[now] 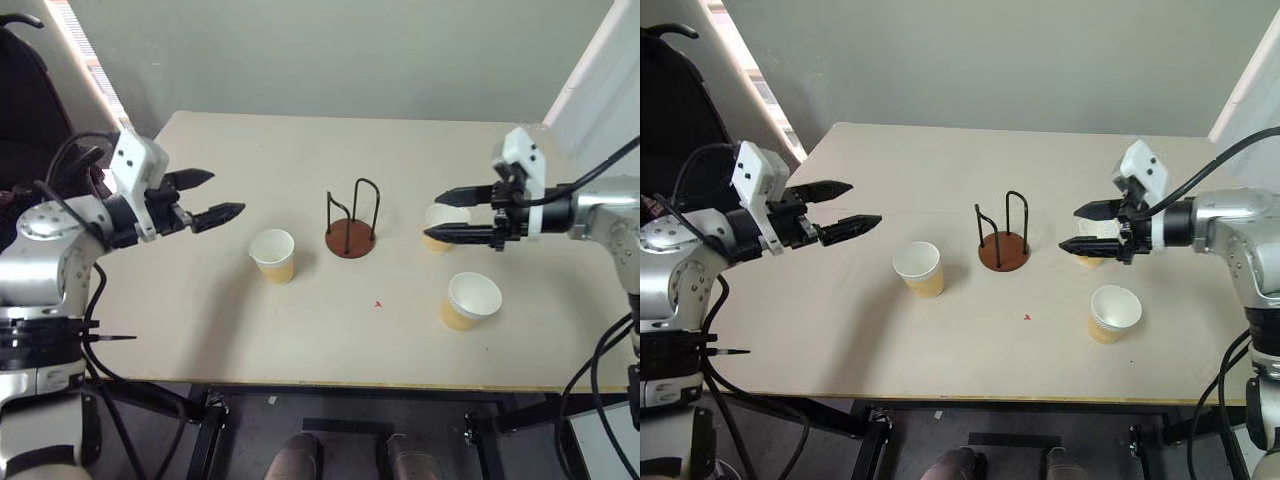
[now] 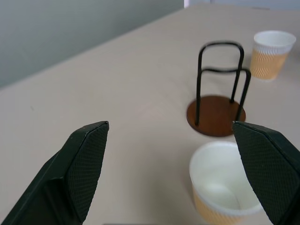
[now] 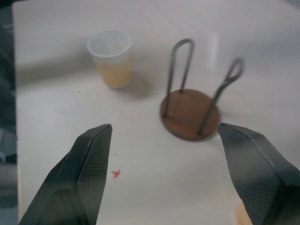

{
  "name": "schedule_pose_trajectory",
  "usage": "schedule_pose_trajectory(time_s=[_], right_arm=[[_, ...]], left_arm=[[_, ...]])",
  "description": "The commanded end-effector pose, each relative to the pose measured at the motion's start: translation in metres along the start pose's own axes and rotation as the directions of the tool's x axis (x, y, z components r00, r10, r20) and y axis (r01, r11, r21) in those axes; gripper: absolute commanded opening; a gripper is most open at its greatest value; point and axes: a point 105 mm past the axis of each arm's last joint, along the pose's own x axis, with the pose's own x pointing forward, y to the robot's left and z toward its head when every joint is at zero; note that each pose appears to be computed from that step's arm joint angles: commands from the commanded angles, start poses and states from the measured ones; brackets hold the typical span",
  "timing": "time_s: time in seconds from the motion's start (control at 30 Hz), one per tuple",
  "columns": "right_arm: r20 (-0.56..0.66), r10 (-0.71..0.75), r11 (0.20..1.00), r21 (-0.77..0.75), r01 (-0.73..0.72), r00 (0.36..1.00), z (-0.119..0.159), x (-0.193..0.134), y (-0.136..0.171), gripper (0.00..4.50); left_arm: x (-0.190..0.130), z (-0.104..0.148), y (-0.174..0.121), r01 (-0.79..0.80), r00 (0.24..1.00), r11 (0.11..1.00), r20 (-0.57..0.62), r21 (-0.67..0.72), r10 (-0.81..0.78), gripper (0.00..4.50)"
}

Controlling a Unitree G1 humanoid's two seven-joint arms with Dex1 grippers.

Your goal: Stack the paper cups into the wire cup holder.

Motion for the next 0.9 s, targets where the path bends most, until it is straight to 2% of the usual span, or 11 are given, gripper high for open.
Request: schedule_pose_trajectory(time_s=[0.03,0.27,0.43,0.53,0.73,0.9], right_arm=[[0.043,-0.012,0.999,-0.047,0.014,0.999,0.015,-0.006,0.000,3.73],[0.070,-0.029,0.999,-0.034,0.032,0.997,0.019,-0.007,-0.002,3.73],[0.036,0.000,0.998,-0.058,0.002,0.999,0.020,-0.014,0.005,3.73],[0.023,-0.023,0.997,-0.067,0.025,0.999,0.017,-0.018,0.004,3.73],[0.046,-0.058,0.996,-0.072,0.061,0.997,0.025,-0.024,0.002,3.73],[0.041,-0.070,0.994,-0.080,0.073,0.997,0.029,-0.029,0.005,3.73]], left_arm=[[-0.002,0.019,-0.001,0.008,0.999,0.999,0.047,0.035,-0.010,4.50],[0.006,0.023,-0.014,0.092,0.995,0.996,0.049,0.016,-0.092,4.50],[0.018,0.028,-0.040,0.290,0.957,0.957,0.031,-0.011,-0.289,4.50],[0.030,0.029,-0.050,0.354,0.935,0.935,0.020,-0.007,-0.354,4.50],[0.061,0.033,-0.058,0.343,0.938,0.939,0.040,0.019,-0.344,4.50],[0.086,0.020,-0.073,0.317,0.948,0.948,0.008,0.011,-0.317,4.50]])
